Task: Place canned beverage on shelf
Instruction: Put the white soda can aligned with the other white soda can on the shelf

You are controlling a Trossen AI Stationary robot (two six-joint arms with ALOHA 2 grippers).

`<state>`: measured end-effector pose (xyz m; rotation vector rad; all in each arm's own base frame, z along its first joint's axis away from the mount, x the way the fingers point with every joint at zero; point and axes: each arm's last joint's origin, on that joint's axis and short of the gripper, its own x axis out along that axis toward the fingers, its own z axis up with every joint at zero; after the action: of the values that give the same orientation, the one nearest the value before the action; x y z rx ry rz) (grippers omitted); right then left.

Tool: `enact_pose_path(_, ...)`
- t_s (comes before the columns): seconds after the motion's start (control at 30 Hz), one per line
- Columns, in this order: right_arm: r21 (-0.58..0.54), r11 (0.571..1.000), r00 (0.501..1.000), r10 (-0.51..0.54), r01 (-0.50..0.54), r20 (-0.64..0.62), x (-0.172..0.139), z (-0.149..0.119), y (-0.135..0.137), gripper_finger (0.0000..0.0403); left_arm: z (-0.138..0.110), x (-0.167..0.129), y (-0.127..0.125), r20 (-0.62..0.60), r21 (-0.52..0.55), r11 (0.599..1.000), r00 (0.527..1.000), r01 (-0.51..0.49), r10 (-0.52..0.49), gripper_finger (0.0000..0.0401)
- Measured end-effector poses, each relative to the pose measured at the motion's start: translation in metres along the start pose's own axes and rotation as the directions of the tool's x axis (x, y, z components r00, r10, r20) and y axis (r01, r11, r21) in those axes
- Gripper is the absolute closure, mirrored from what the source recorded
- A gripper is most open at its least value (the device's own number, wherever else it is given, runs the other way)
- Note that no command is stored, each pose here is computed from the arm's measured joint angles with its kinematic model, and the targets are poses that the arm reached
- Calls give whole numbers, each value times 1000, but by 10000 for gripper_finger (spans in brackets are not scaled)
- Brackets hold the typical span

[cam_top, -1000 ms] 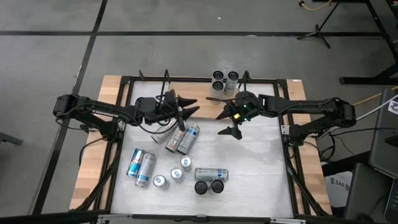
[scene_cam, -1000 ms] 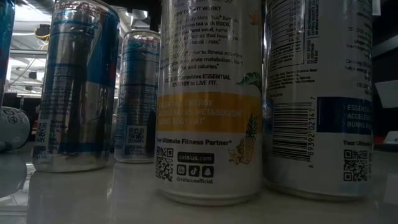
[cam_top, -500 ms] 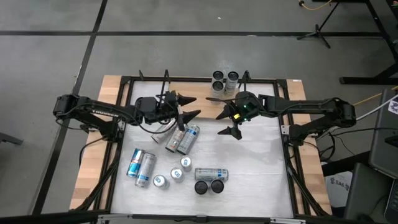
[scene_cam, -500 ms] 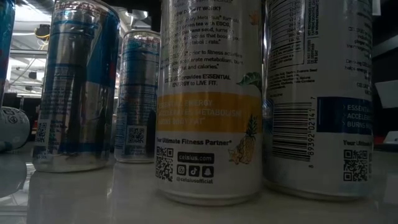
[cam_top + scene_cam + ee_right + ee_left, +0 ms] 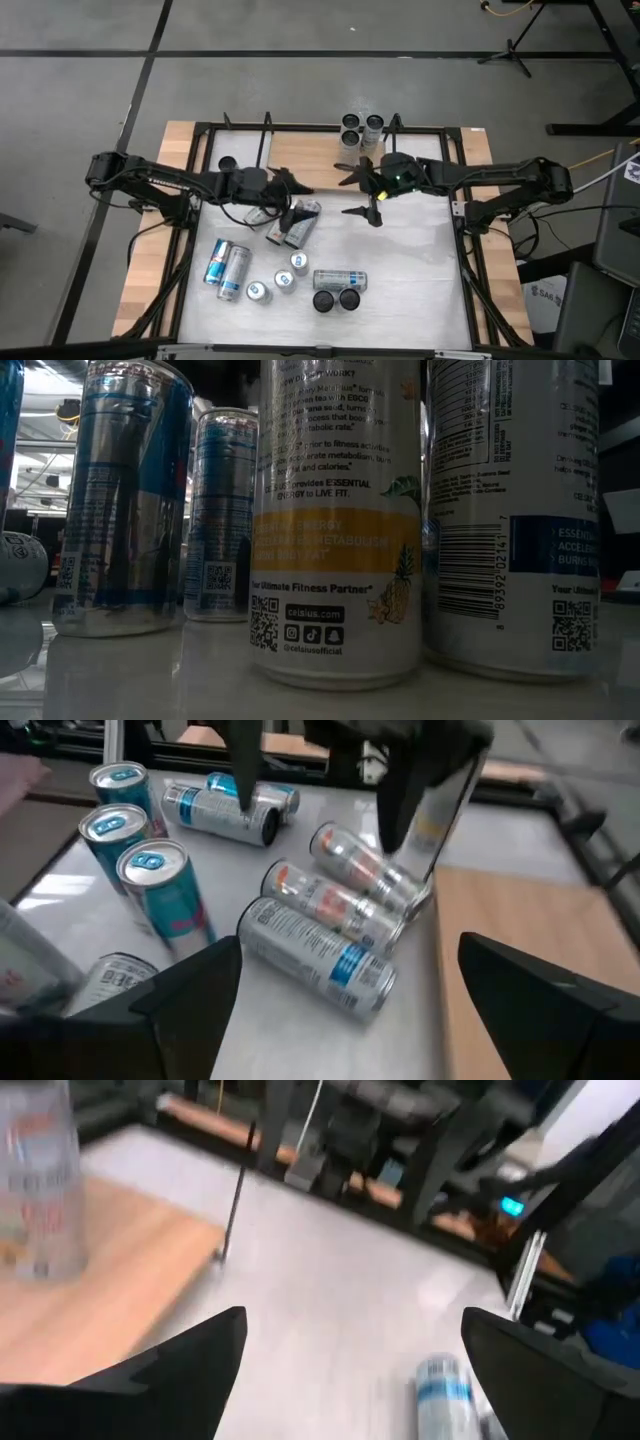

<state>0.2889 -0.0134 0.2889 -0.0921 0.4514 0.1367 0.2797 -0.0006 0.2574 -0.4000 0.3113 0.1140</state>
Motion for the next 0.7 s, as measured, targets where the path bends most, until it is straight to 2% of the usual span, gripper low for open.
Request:
enact_pose_path(0.13,-60,998,1000,-12,12,3,4,2,6,40,-10,-1,-2,-83,-17,1000,996,-20,19,36)
enact_pose_path(0.43,-44,999,998,13,-16,-66,30,-6,3,40,-19,-3,-16,-129,-1,1000,991,22,-22,36)
enact_pose_path(0.6,-36,999,994,20,-24,-109,41,-14,3,40,-19,-3,-16,-129,-164,987,991,1,-22,36)
enact_pose_path(0.7,-32,999,992,23,-27,-126,44,-17,3,40,-19,-3,-17,-130,-216,976,991,-2,-27,36)
